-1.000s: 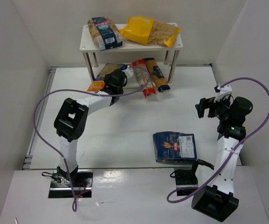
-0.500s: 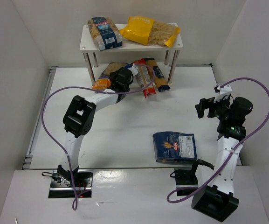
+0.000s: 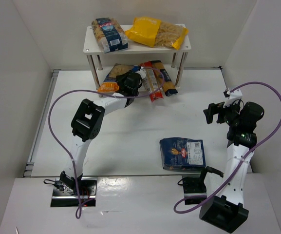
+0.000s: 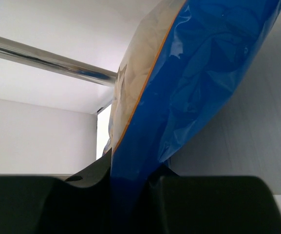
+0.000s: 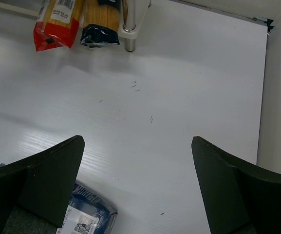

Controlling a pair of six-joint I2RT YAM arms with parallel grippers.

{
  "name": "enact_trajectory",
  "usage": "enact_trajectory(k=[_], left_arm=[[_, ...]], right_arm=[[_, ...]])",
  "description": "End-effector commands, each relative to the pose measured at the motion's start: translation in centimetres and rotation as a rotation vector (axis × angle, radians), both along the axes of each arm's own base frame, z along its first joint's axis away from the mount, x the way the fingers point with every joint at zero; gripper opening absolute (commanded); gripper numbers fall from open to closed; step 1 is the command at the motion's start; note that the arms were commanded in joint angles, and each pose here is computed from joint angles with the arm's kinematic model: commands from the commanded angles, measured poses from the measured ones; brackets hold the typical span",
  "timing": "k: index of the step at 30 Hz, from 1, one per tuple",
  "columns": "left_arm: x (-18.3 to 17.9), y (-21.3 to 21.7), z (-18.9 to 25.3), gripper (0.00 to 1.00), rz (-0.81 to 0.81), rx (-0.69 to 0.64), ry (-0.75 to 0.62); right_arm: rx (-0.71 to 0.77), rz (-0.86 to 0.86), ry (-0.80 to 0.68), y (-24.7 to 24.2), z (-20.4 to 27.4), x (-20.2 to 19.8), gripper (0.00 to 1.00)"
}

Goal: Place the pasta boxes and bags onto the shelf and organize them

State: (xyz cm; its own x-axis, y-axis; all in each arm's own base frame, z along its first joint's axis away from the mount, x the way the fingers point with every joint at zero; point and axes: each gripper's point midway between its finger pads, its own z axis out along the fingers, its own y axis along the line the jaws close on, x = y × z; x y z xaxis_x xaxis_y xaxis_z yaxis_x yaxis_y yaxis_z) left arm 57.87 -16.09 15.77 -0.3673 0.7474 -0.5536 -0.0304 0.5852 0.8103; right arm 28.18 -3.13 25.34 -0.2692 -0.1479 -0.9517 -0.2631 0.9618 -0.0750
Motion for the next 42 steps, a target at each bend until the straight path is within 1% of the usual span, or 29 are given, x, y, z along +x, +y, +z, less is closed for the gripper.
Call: enact_trajectory(k=[1,2,3,4,5,6,7,10,11,13,14,15,19,20,21,22,24,26,27,29,31,33,34,36,37,38,39,40,42], left_arm=[[0.9,-0.6,1.8,0.02,0.017,-0.025,-0.066],[0.8,-0.5,0.8,0.08,0.017,-0.006,-0.033],[0.9,-0.6,1.1,0.26,0.02,-0.023,-0.041],[0.9,-0.7,0.9,0.29,0.013,-0.029,-0.034],[0.9,-0.8,1.7,0.33,0.013,-0.035,-0.043],[0.9,-0.9,1.3,0.41,0.006,-0.039,-0.031],[0.9,-0.9,1.5,0.53,0.008,-0.045,-0.03],[0.8,-1.0,1.2,0.66,0.001,-0.042,-0.006],[0.8,-1.1,0.9,0.73,-0.004,-0.053,0.001],[0.8,-1.1,1.0,0.79,-0.002,-0.058,0.007],[0.8,-1.3,1.4,0.84,-0.01,-0.065,0.001],[0.4,-1.7,1.6,0.86,-0.02,-0.064,0.002],[-0.5,-2.7,2.3,0.94,-0.048,-0.075,0.002],[-0.8,-3.4,1.6,0.94,-0.064,-0.079,0.02],[-1.3,-3.9,1.9,0.96,-0.075,-0.072,0.031],[-1.5,-3.9,2.2,1.0,-0.072,-0.085,0.031],[-2.5,-5.2,1.6,1.0,-0.099,-0.093,0.063],[-3.1,-6.2,2.4,1.0,-0.125,-0.128,0.06],[-3.8,-6.6,2.0,1.0,-0.133,-0.124,0.08],[-4.6,-7.2,2.8,1.0,-0.147,-0.147,0.089],[-5.4,-7.7,2.3,1.0,-0.162,-0.156,0.116],[-6.7,-8.9,3.2,1.0,-0.193,-0.193,0.132],[-7.6,-9.3,2.7,1.0,-0.201,-0.189,0.153],[-9.0,-9.9,3.2,1.0,-0.229,-0.218,0.175],[-10.1,-10.1,2.8,1.0,-0.24,-0.216,0.211],[-10.7,-10.0,3.5,1.0,-0.249,-0.24,0.219],[-11.5,-10.4,2.9,1.0,-0.268,-0.289,0.255],[-12.8,-10.5,3.4,1.0,-0.287,-0.306,0.284],[-14.6,-10.8,2.2,1.0,-0.317,-0.363,0.358]], right_arm=[[-0.016,0.014,-0.031,0.2,0.9,-0.2,0.99],[-0.016,0.014,-0.031,0.2,0.9,-0.2,0.99],[-0.016,0.014,-0.031,0.2,0.9,-0.2,0.99],[-0.016,0.014,-0.031,0.2,0.9,-0.2,0.99],[-0.016,0.014,-0.031,0.2,0.9,-0.2,0.99],[-0.016,0.014,-0.031,0.2,0.9,-0.2,0.99],[-0.016,0.014,-0.031,0.2,0.9,-0.2,0.99],[-0.016,0.014,-0.031,0.2,0.9,-0.2,0.99],[-0.016,0.014,-0.031,0.2,0.9,-0.2,0.99],[-0.016,0.014,-0.031,0.2,0.9,-0.2,0.99],[-0.016,0.014,-0.031,0.2,0.9,-0.2,0.99],[-0.016,0.014,-0.031,0.2,0.9,-0.2,0.99],[-0.016,0.014,-0.031,0.2,0.9,-0.2,0.99],[-0.016,0.014,-0.031,0.2,0.9,-0.2,0.99],[-0.013,0.023,-0.033,0.3,0.9,-0.2,0.99],[-0.017,0.023,-0.041,0.4,1.2,-0.4,0.99],[-0.017,0.023,-0.041,0.4,1.2,-0.4,0.99],[-0.017,0.023,-0.041,0.4,1.2,-0.4,0.99],[-0.017,0.023,-0.041,0.4,1.2,-0.4,0.99],[-0.022,0.023,-0.049,0.5,1.4,-0.5,0.99],[-0.019,0.031,-0.05,0.6,1.4,-0.5,0.99],[-0.019,0.031,-0.05,0.6,1.4,-0.5,0.99],[-0.019,0.031,-0.05,0.6,1.4,-0.5,0.99],[-0.02,0.04,-0.06,0.8,1.7,-0.7,0.99],[-0.017,0.05,-0.062,1.0,1.7,-0.7,0.99],[-0.012,0.05,-0.054,1.1,1.5,-0.8,0.99],[-0.017,0.05,-0.062,1.1,1.9,-0.8,0.99],[-0.013,0.06,-0.064,1.2,2.0,-0.8,0.99],[-0.011,0.07,-0.067,1.5,2.1,-1.1,0.99]])
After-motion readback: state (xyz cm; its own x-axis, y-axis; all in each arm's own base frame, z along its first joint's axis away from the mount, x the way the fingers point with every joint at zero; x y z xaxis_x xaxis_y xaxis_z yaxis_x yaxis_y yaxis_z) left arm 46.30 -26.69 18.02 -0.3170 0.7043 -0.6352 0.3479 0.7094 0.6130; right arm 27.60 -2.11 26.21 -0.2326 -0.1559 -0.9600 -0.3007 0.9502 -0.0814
